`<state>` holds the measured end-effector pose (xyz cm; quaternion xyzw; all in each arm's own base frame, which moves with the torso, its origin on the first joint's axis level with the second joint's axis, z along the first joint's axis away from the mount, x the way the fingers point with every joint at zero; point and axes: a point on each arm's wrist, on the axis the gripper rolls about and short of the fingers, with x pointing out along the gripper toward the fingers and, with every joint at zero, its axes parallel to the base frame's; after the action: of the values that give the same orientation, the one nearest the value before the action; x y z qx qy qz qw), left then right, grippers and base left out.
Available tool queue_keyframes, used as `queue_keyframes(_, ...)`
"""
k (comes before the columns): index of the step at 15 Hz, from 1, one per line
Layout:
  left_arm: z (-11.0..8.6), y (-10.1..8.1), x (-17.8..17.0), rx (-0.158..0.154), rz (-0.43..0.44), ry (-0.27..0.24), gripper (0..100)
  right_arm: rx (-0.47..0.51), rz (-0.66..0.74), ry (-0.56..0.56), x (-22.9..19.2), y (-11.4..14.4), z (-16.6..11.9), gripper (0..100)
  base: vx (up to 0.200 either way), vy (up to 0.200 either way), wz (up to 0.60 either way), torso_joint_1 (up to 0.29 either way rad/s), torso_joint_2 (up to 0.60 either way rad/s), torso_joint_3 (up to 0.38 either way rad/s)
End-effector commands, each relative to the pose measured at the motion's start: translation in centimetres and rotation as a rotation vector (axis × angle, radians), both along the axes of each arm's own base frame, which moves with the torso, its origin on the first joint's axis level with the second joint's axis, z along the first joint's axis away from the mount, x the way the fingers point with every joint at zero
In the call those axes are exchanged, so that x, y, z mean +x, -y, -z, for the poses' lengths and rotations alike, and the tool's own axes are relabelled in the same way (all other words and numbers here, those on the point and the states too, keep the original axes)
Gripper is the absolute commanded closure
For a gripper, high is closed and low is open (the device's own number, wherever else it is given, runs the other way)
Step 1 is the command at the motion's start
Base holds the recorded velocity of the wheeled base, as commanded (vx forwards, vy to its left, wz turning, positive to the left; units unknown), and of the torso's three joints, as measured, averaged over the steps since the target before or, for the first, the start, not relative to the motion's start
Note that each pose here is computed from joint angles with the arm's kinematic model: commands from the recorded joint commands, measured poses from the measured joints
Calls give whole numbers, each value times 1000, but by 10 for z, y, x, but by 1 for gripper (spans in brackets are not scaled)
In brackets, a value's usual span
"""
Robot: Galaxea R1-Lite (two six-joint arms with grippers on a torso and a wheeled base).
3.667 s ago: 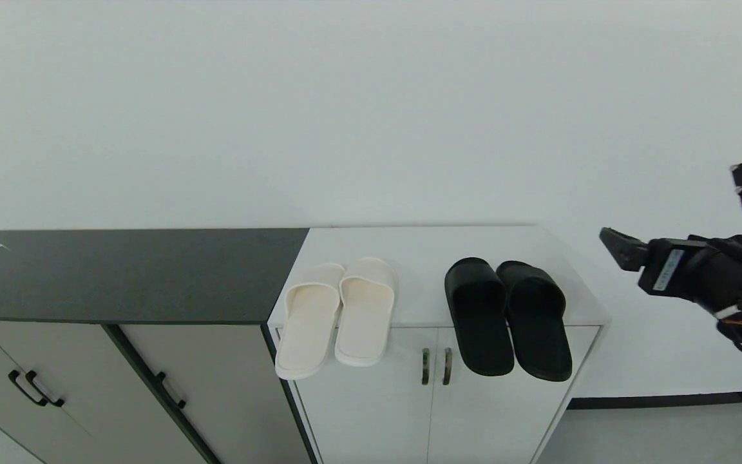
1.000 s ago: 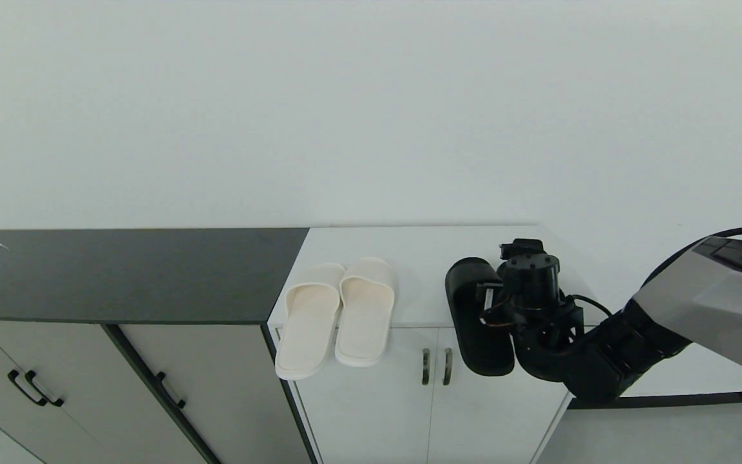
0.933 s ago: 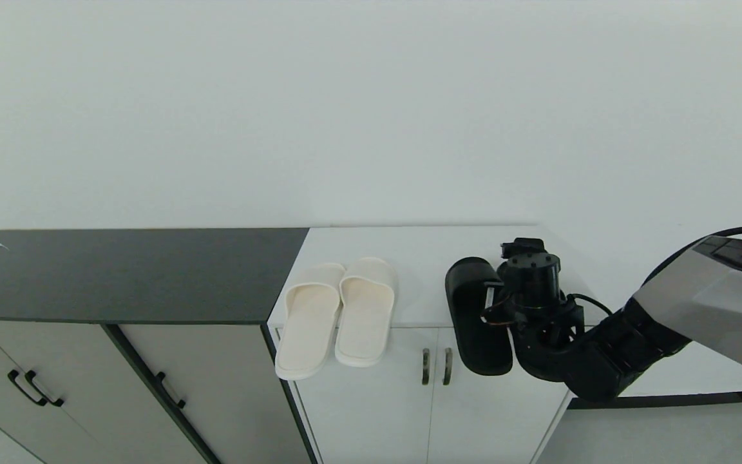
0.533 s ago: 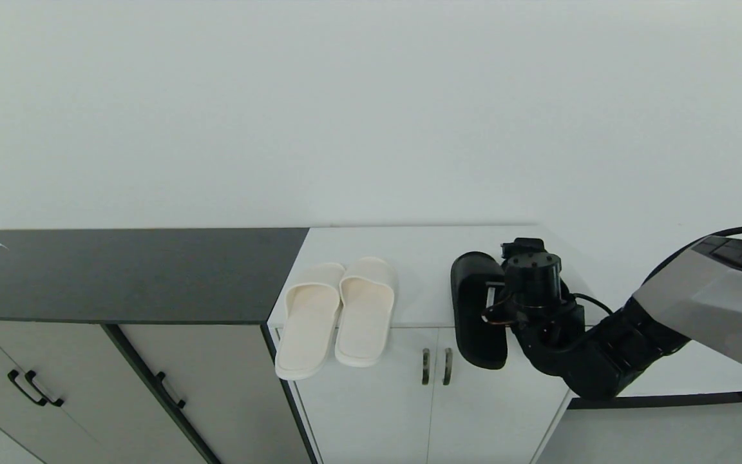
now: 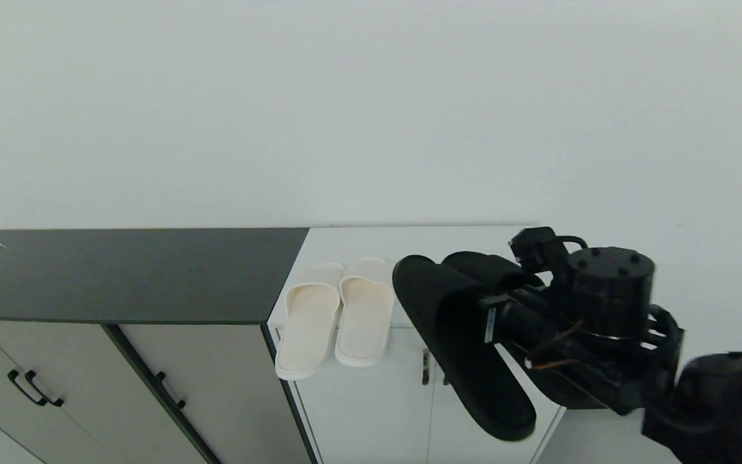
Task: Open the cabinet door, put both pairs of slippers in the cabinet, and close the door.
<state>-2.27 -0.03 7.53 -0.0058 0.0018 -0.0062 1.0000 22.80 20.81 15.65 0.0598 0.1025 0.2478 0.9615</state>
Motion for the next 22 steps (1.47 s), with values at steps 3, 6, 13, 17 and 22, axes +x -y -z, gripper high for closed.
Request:
queue_keyframes(3,0,0,0,1,0,1,100,38,-279,40,-100,39,-18,100,-200,0,0,1,4,2)
queue_keyframes(6,0,0,0,1,3,1,100,23,-327,21,-113,55,-8,100,-67,0,0,2,1,-1)
queue_keyframes(13,0,0,0,2,5,1,100,49,-407,32,-122,64,-11,100,0,171,0,0,-3,4)
queue_keyframes(17,0,0,0,1,3,1,100,43,-408,25,-122,64,-9,100,0,200,0,8,4,4)
queue_keyframes(22,0,0,0,1,1,1,100,35,-410,28,-123,65,-8,100,0,200,0,4,2,2)
